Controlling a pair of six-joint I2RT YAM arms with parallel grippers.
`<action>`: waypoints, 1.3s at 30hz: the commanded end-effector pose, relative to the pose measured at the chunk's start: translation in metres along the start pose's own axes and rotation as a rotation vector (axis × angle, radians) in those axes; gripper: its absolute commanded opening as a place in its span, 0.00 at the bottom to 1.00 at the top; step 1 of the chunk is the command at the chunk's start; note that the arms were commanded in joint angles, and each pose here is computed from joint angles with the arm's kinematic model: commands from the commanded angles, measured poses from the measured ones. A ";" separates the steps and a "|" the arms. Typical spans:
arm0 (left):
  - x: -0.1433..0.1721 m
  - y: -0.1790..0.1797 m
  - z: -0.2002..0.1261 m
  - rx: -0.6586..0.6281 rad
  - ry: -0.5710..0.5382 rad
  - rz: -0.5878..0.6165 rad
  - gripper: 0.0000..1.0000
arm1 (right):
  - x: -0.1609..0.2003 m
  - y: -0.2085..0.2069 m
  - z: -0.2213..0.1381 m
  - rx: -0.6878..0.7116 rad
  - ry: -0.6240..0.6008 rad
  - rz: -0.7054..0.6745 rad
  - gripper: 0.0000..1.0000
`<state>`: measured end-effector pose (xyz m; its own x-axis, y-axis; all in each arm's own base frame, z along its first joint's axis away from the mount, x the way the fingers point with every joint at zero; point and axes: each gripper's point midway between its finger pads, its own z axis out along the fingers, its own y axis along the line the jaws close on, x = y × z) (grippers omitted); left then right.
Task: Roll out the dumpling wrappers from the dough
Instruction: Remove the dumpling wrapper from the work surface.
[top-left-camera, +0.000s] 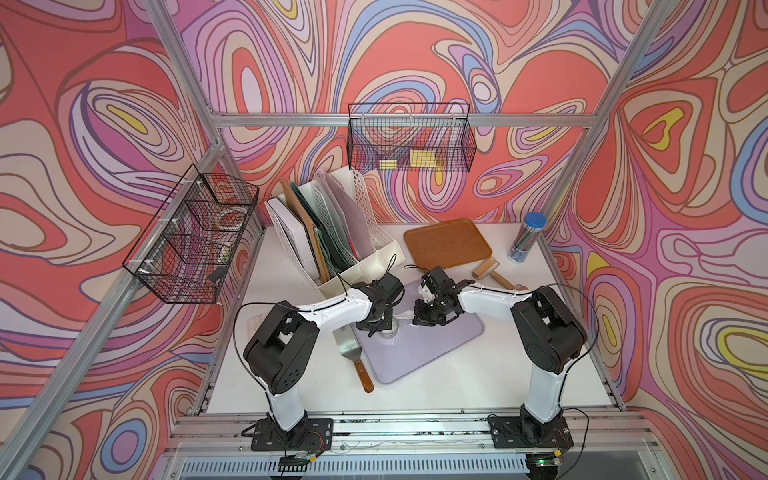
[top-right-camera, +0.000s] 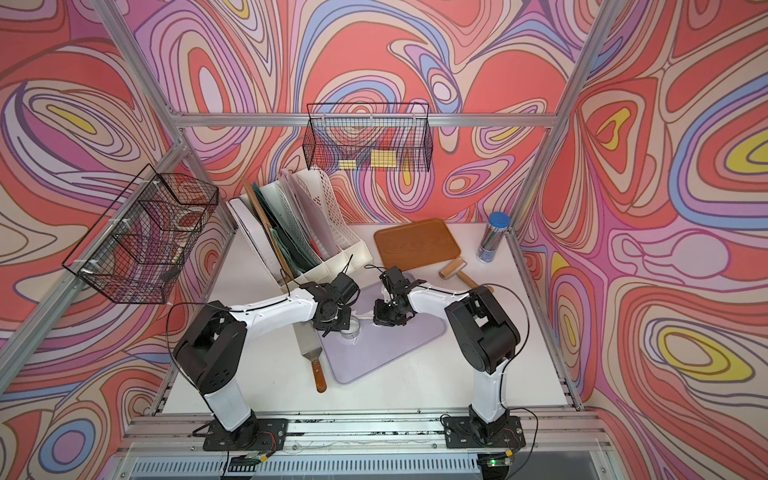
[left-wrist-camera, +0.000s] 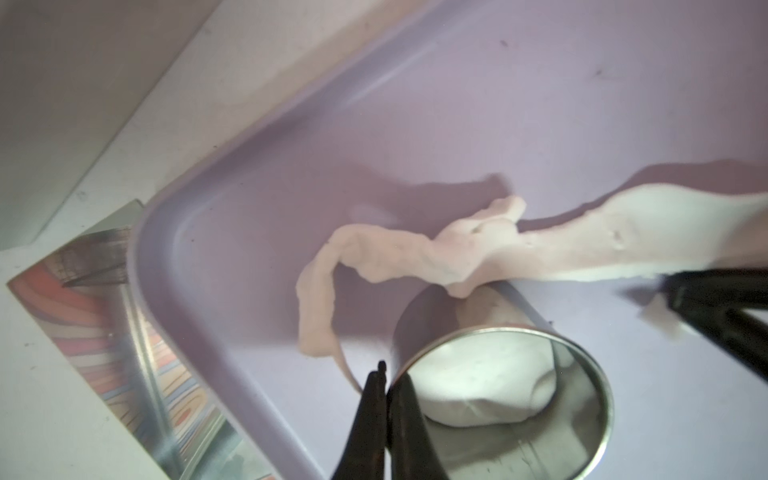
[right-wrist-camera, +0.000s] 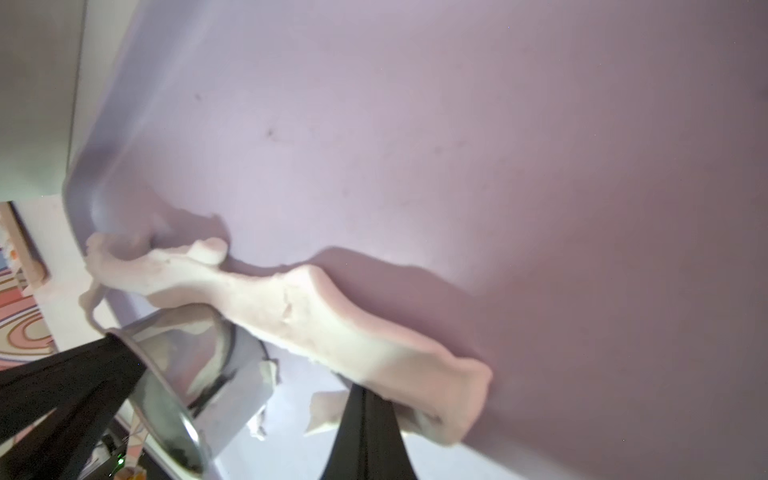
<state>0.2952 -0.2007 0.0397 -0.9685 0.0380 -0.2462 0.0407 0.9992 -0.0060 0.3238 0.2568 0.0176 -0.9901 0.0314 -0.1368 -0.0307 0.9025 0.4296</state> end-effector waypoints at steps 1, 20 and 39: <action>0.043 0.039 0.020 -0.135 0.164 0.044 0.00 | 0.021 -0.108 -0.006 0.406 0.056 0.078 0.05; 0.031 -0.042 0.009 0.111 0.123 0.266 0.00 | -0.045 -0.022 -0.106 0.103 -0.257 -0.207 0.10; 0.034 -0.038 0.010 0.092 0.132 0.269 0.00 | -0.017 0.058 0.005 -0.203 -0.016 -0.208 0.10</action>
<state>0.2853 -0.2453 0.0417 -0.9358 0.2680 -0.2292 0.2899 0.9547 -0.0672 0.3337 0.3084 0.0481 -0.9504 -0.1500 -0.2725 -0.2859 0.7659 0.5759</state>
